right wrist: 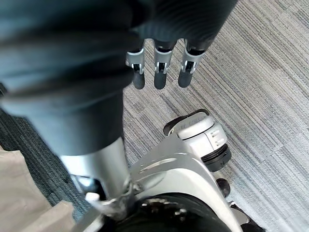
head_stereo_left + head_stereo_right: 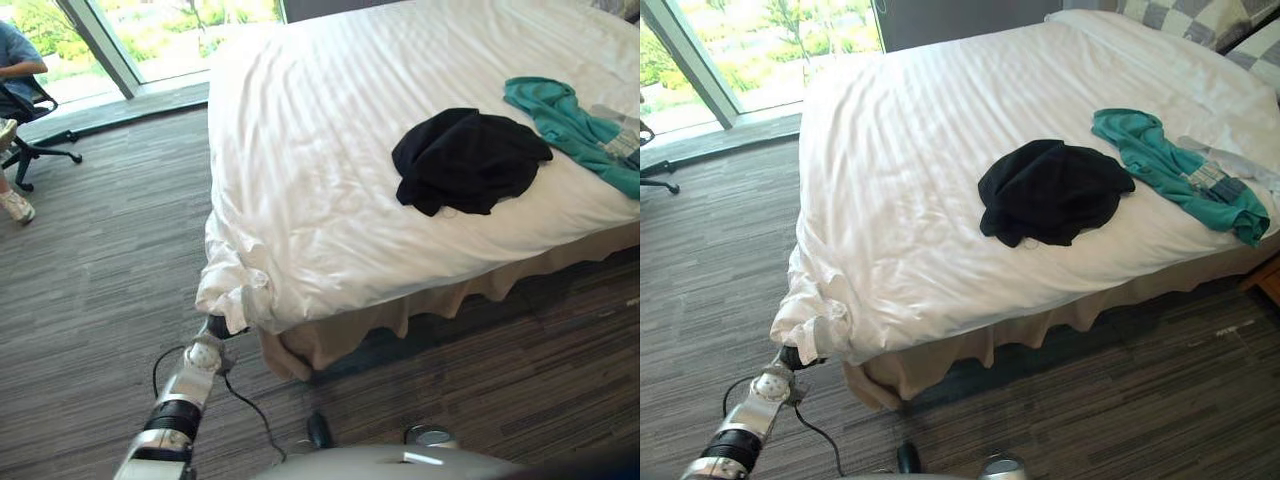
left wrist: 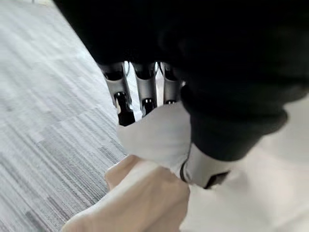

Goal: Tidy the bed and pick cloth on bed and put in laundry

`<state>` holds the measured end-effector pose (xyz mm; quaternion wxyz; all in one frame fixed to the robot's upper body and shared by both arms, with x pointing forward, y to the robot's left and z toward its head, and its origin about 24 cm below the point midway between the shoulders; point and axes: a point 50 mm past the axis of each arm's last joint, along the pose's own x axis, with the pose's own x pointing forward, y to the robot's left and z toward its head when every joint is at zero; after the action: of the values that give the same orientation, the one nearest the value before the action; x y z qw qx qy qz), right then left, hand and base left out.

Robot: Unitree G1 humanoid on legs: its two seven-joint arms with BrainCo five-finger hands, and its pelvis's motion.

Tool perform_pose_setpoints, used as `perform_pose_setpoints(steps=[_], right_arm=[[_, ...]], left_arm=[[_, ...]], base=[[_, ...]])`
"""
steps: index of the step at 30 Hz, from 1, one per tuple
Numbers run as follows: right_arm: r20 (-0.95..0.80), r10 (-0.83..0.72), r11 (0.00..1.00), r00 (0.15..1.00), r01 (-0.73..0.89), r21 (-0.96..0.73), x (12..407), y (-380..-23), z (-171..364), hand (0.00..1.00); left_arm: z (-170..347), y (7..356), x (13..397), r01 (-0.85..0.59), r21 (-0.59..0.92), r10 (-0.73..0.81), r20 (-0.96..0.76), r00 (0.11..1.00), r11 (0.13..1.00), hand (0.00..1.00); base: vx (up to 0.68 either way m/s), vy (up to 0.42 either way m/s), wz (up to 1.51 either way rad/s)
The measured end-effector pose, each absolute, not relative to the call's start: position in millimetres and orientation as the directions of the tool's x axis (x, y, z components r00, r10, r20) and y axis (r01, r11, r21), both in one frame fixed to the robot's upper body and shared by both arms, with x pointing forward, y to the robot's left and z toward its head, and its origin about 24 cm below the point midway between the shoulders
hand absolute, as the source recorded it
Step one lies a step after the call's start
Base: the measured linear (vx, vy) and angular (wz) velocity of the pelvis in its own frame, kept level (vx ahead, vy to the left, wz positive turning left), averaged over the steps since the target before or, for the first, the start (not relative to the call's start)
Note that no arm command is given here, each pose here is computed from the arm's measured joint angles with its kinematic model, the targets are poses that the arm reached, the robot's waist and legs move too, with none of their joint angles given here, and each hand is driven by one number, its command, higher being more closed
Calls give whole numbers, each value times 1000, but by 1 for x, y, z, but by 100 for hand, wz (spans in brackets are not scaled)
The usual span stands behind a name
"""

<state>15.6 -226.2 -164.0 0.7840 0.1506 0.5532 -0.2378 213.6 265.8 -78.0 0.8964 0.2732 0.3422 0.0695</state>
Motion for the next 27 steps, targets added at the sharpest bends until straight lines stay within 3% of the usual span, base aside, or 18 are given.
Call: perform_pose_setpoints(steps=[4,11,16,19,21,27], right_arm=[[-913,-269,689,307,724,40,25,-231,-161,0],[-638,-526,601,563,776,190,115,-268,-108,0],[-342,-618,645,708,706,293,160,-295,-40,0],[-194,-558,744,807,590,315,182,-297,-5,0],[-43,-393,873,919,387,297,218,-286,33,0],[164,6,985,986,-34,172,260,-245,87,0]], left_arm=[[-90,257,203,-42,426,322,-612,722,904,0],[-102,255,180,-67,350,295,-655,695,934,0],[-146,238,90,23,274,236,-865,443,961,0],[-153,237,56,28,250,225,-912,342,968,0],[-157,234,44,63,239,210,-932,294,969,0],[-159,231,42,88,205,177,-952,250,975,0]], base=[[4,-5,-1],[5,1,-1],[2,-2,2],[-23,-1,8],[-61,8,1],[-14,11,5]])
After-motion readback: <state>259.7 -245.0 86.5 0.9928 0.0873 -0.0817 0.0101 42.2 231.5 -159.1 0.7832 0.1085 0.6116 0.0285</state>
